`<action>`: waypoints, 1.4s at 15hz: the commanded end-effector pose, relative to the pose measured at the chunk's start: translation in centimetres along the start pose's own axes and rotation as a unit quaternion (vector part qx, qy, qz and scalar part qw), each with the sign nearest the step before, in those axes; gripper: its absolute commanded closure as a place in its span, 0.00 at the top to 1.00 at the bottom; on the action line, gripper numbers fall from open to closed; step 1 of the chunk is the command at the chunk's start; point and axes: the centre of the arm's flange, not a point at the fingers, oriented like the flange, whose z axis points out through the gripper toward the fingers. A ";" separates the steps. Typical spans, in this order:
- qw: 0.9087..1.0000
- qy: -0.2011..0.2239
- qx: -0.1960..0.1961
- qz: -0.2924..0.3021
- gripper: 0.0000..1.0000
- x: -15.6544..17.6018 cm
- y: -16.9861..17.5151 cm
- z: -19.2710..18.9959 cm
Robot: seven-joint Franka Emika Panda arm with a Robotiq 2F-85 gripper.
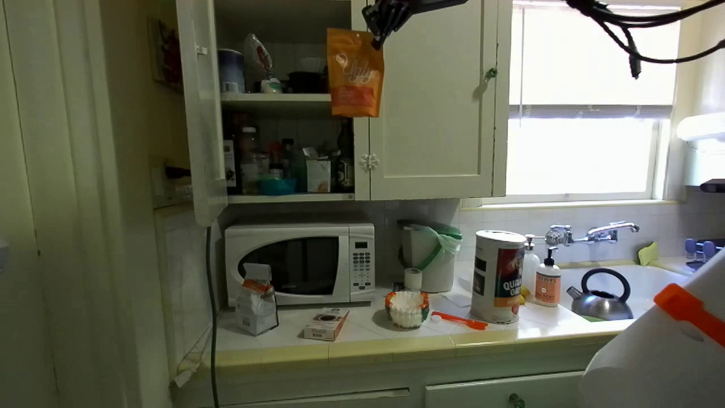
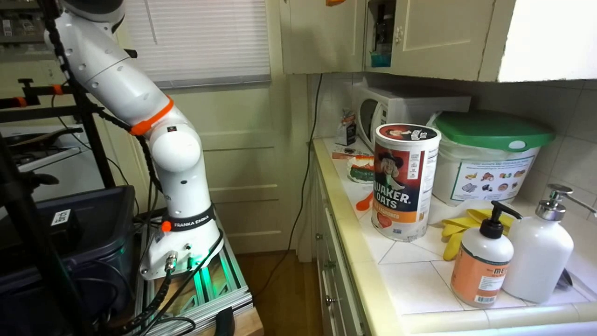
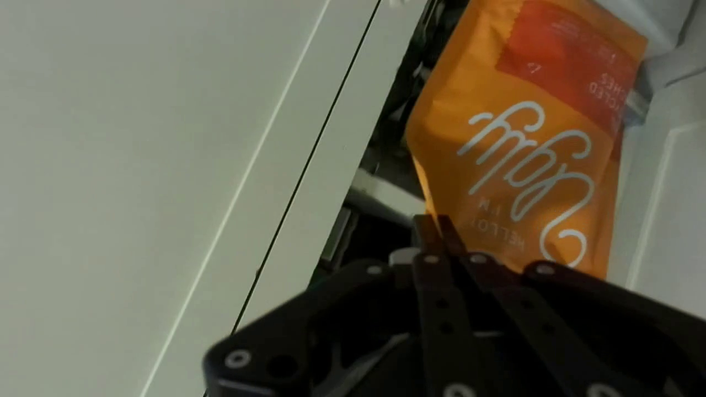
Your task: Put the orange packet inside the open cabinet
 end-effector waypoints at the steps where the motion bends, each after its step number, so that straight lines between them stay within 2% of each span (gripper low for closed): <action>1: 0.997 0.061 -0.055 0.003 0.00 8.0 2.8 2.7; 3: 0.993 0.091 -0.071 0.015 0.00 10.3 3.8 4.4; 5: 0.991 0.120 -0.043 0.049 0.00 12.3 3.6 5.6; 6: 0.995 0.087 -0.049 0.023 0.01 7.0 3.3 5.3; 8: 0.994 0.097 -0.041 0.037 0.01 8.2 3.2 6.7; 11: 0.993 0.104 -0.038 0.042 0.00 8.8 3.1 6.9; 14: 0.994 0.099 -0.018 0.046 0.00 9.2 -0.1 7.8; 16: 0.993 0.115 -0.012 0.040 0.00 10.5 -2.5 8.1; 18: 0.989 0.135 -0.030 0.042 0.00 11.9 -4.2 8.4; 21: 0.984 0.151 -0.072 0.062 0.00 13.4 -4.3 8.9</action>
